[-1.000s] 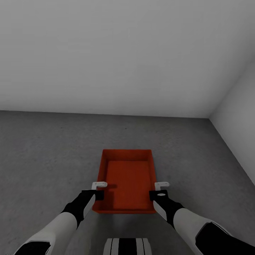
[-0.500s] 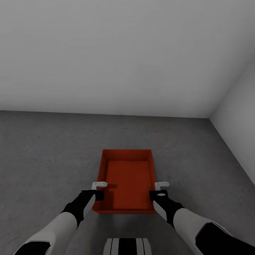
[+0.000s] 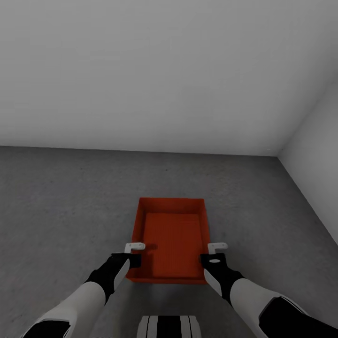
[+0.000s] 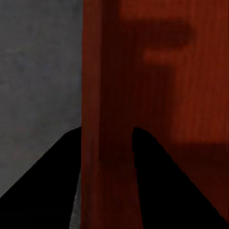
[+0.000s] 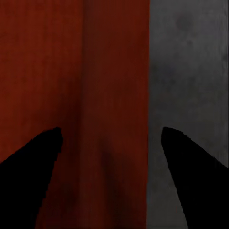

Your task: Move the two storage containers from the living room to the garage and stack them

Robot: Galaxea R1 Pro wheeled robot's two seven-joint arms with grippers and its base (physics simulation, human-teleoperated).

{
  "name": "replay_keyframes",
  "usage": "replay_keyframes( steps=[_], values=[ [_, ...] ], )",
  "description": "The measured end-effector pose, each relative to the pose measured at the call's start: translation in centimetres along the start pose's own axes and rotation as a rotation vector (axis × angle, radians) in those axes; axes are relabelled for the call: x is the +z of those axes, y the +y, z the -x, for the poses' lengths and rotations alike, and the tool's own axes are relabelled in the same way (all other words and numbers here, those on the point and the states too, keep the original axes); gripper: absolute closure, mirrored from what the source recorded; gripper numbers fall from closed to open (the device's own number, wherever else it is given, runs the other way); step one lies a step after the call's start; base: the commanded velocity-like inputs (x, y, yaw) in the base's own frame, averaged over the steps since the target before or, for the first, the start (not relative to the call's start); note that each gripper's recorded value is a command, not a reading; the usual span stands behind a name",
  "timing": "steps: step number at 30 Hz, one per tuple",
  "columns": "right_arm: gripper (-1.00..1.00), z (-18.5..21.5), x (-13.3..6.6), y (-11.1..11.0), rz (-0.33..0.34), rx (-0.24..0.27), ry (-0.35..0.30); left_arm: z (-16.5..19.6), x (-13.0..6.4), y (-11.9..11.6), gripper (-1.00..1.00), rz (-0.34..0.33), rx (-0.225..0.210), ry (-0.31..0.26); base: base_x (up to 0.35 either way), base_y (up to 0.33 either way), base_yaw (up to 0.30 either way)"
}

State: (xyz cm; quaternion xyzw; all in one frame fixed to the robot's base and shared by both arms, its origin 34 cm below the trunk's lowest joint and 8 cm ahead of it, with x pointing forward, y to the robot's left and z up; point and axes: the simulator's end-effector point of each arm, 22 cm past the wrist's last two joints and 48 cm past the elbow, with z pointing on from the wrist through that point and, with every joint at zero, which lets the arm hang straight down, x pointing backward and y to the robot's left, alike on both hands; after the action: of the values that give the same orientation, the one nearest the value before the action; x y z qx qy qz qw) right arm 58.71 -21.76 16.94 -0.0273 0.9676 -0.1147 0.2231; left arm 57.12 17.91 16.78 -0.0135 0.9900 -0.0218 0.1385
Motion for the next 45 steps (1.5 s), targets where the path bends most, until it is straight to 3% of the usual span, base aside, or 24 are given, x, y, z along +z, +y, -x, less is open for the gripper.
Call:
replay_keyframes(
  steps=[29, 45],
  values=[
    [-1.00, 0.0, 0.1, -0.6, -0.007, 0.015, 0.003, 0.5, -0.1, 0.1, -1.00, -0.001, -0.005, -0.016, 0.000, 0.000, 0.000],
    [-1.00, 2.7, -2.3, -1.6, -0.012, 0.021, -0.019, 2.7, -3.0, -0.1, -1.00, 0.000, -0.003, -0.033, 0.000, 0.000, 0.000]
  ],
)
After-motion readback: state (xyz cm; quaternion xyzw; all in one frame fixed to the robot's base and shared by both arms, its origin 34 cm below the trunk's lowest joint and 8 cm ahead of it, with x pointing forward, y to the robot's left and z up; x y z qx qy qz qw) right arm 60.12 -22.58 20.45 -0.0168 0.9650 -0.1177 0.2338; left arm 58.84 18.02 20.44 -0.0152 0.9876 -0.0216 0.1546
